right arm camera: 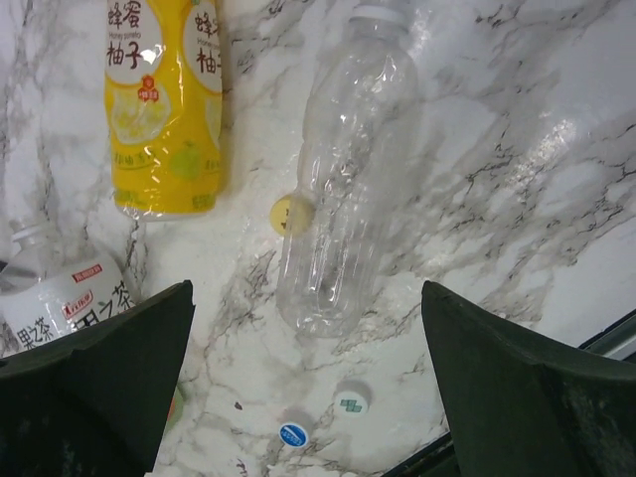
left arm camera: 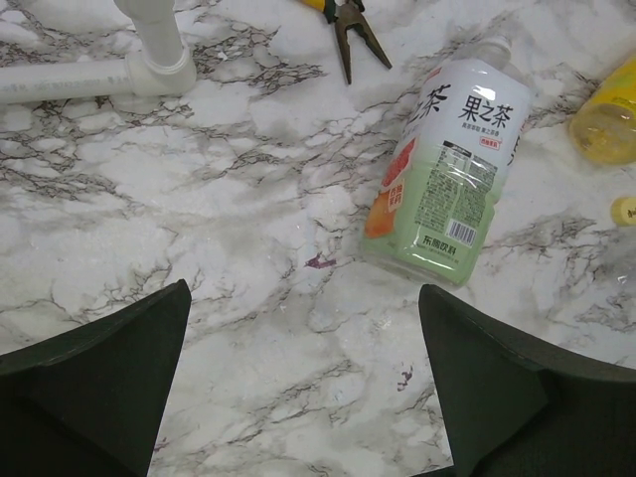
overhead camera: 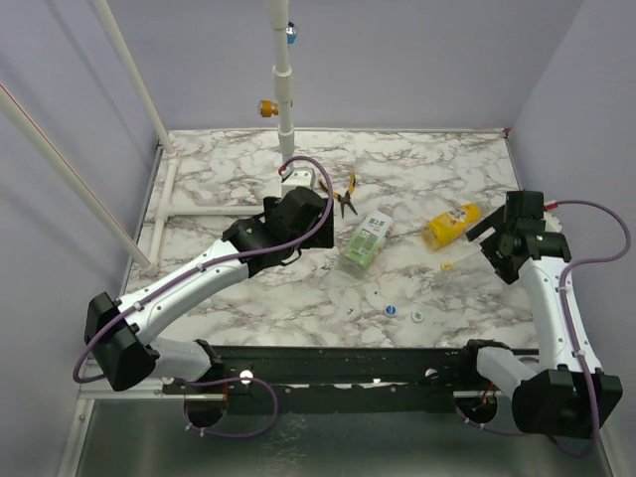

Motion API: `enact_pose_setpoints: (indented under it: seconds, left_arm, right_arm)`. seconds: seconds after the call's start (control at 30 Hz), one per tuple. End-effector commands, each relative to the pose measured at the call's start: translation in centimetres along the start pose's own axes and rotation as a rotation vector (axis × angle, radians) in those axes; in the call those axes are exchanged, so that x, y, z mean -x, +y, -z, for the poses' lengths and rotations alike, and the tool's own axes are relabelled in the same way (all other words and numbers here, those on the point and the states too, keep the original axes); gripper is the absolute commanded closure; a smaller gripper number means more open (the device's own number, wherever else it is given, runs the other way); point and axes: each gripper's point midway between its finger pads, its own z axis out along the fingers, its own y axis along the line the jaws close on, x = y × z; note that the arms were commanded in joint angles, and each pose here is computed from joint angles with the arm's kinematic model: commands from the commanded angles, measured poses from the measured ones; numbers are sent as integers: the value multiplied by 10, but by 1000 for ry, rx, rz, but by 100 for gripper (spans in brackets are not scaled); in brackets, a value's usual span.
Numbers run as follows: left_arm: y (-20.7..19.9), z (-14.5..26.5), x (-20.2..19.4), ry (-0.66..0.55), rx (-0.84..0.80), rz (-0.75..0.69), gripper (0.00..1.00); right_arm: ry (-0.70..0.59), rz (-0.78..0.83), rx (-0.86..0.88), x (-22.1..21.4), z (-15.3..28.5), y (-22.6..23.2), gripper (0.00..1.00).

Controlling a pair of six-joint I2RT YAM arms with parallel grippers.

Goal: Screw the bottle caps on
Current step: Pick up the plastic bottle at the center of the board.

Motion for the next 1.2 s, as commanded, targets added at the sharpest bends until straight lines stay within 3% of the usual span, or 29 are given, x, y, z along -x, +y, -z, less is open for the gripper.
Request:
enact_pose_setpoints:
  seconds: [0.0,0.23,0.67,1.03,1.17]
  left_arm:
    - [-6,15,14,-20,-55,-3,1]
    - [-4,25,16,-16,-71,-11,1]
    - [0,28,13,-10,-69,-17,1]
    - [3,25,13,-11,-59,-23,1]
    - [3,25,14,-12,-57,-19,1]
  right_arm:
    - [-5,-4,44,16,-15,3,0]
    - [45,-125,84,34,-44,-14,0]
    - [96,-151,34,21,-98,-23,3]
    - [135,-162,-5,11,-129,-29,12]
    - [132,-154,-16,6,-132,-34,21]
